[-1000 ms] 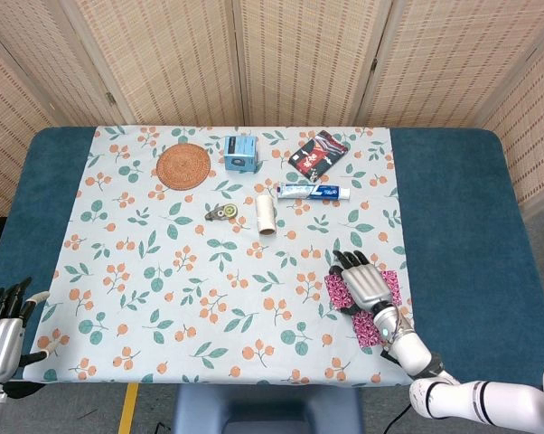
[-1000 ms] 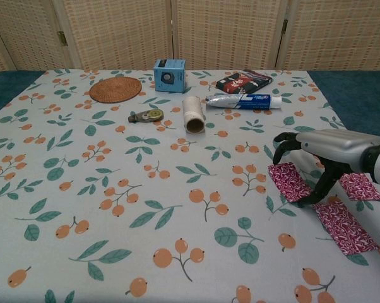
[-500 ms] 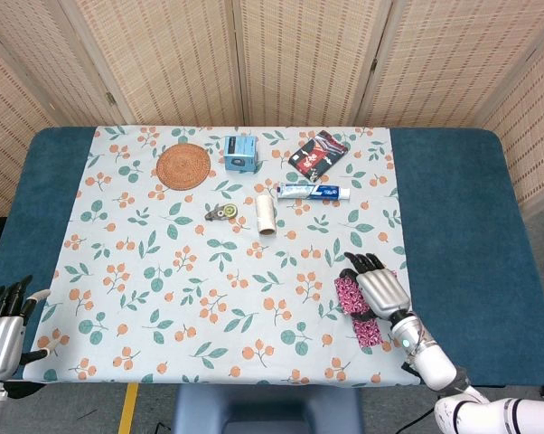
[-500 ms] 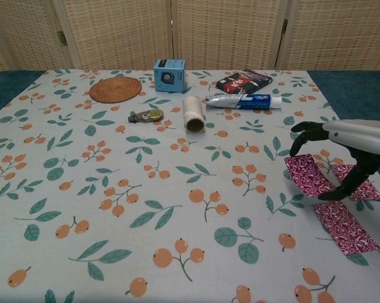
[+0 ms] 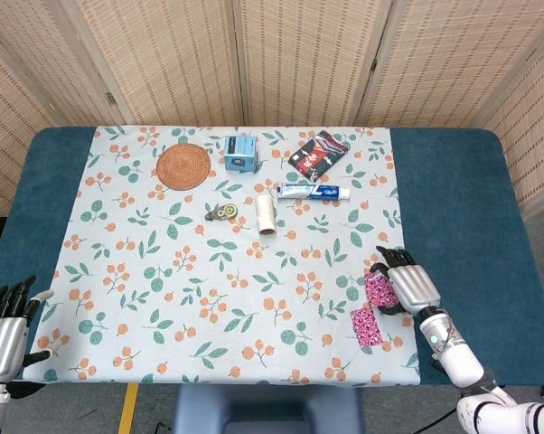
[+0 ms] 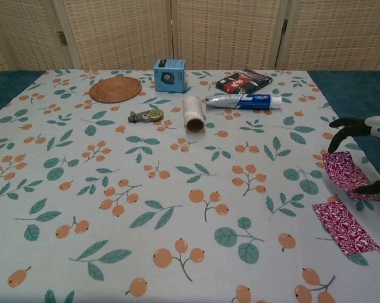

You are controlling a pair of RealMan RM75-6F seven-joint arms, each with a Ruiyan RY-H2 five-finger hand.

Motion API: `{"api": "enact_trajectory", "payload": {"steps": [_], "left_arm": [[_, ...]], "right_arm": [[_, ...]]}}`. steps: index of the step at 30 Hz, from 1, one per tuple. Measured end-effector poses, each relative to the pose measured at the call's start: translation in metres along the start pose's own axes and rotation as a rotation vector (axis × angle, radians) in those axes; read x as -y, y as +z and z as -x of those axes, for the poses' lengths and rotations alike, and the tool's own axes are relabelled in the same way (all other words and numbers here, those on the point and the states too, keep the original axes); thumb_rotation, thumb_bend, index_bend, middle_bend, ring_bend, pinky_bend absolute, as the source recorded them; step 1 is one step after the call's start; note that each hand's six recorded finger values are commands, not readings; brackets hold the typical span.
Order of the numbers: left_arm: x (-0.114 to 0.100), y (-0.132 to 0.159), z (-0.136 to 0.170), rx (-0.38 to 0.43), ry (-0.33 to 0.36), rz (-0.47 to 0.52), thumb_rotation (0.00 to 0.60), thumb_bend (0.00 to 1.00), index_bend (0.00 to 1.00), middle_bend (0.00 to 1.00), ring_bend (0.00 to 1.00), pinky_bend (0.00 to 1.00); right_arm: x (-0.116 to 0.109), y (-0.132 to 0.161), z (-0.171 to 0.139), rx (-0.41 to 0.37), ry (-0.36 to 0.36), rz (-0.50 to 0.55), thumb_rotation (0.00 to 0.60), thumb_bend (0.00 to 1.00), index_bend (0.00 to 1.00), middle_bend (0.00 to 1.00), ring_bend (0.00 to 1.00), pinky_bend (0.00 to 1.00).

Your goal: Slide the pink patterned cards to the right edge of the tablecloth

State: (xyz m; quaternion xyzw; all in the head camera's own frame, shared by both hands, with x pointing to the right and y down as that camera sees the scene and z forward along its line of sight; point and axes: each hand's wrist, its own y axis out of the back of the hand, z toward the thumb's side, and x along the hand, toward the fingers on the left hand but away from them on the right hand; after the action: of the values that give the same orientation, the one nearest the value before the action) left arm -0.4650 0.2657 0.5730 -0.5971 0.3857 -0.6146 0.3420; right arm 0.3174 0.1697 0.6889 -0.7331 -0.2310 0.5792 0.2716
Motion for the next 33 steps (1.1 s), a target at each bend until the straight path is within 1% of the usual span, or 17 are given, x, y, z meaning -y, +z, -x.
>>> {"api": "enact_trajectory", "payload": {"steps": [4, 10, 20, 33], "left_arm": [[0.000, 0.000, 0.001, -0.004, -0.004, -0.003, 0.600, 0.17, 0.26, 0.06, 0.09, 0.00], [0.000, 0.002, 0.002, -0.003, -0.006, -0.005, 0.600, 0.17, 0.26, 0.06, 0.09, 0.00], [0.001, 0.001, 0.001, -0.005, -0.009, -0.005, 0.600, 0.17, 0.26, 0.06, 0.09, 0.00], [0.003, 0.002, 0.000, 0.001, -0.011, -0.003, 0.600, 0.17, 0.26, 0.06, 0.09, 0.00]], "right_arm": [[0.001, -0.014, 0.006, 0.024, 0.007, -0.005, 0.592, 0.21, 0.29, 0.06, 0.00, 0.00], [0.008, -0.023, 0.013, 0.041, 0.022, 0.009, 0.590, 0.21, 0.29, 0.06, 0.00, 0.00], [0.016, -0.028, 0.016, 0.058, 0.036, 0.037, 0.591, 0.21, 0.23, 0.06, 0.00, 0.00], [0.021, -0.031, 0.011, 0.076, 0.058, 0.046, 0.589, 0.21, 0.20, 0.06, 0.00, 0.00]]}}
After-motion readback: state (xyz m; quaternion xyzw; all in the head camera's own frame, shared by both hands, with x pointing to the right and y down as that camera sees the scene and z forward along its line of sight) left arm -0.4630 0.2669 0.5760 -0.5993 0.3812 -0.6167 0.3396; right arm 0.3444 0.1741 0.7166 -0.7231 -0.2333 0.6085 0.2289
